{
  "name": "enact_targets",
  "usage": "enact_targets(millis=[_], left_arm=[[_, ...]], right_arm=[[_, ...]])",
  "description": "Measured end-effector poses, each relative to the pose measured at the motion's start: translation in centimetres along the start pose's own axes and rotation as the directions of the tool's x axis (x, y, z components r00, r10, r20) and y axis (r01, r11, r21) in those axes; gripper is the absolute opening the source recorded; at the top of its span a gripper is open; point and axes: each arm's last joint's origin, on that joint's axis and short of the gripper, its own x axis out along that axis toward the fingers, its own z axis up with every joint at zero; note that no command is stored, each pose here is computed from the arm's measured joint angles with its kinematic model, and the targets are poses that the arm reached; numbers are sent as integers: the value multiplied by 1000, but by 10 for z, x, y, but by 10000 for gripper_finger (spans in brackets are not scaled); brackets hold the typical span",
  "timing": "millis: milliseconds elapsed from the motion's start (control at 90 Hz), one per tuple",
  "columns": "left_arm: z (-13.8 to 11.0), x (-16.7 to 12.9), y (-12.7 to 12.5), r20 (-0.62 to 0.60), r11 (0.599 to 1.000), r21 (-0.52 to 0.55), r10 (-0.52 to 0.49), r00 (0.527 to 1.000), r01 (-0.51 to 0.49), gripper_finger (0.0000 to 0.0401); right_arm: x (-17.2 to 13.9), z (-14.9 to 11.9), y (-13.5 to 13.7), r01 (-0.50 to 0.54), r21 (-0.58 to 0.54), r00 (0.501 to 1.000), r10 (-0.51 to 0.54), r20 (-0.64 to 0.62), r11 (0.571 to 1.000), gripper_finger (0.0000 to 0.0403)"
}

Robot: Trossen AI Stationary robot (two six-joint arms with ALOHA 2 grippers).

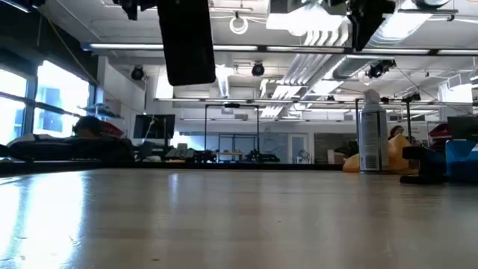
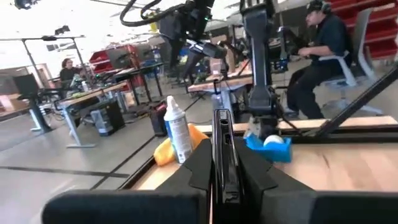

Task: Apply microfiber cloth
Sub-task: Spray the cellphone using the spray bottle

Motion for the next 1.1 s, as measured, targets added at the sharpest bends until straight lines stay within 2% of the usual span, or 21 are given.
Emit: enact_targets(millis=[67, 144, 222, 333, 522, 700, 833, 1100], left_arm=[[0, 0, 0, 2, 1000, -1, -1, 1000, 1, 16], [0, 0, 0, 2, 1000, 2, -1, 1000, 1, 16], [0, 0, 0, -2, 1000, 11, -3, 1000, 3, 16], [-1, 1, 1, -4, 1000, 21, 2, 1000, -2, 16], [-3, 6, 7, -10, 999, 29, 21, 1000, -21, 16], [-6, 14, 14, -15, 1000, 4, -1, 1000, 1, 16], [-7, 18, 18, -14, 1000, -15, -13, 1000, 13, 16], [-8, 18, 17, -14, 998, -33, -45, 999, 45, 16]], right_arm=[[5, -3, -4, 0, -137, 1000, -4, -26, 991, 165], [13, -7, -10, -16, -281, 998, -1, -63, 960, 165], [22, -10, -16, -31, -344, 995, -5, -103, 938, 165], [39, -18, -24, -81, -370, 983, 13, -182, 926, 165], [69, -29, -29, -164, -448, 963, 43, -267, 879, 165], [92, -26, -35, -105, -508, 970, -26, -243, 855, 165], [105, -26, -32, -144, -541, 962, -11, -273, 829, 165], [115, -25, -27, -177, -527, 953, 11, -302, 831, 165]])
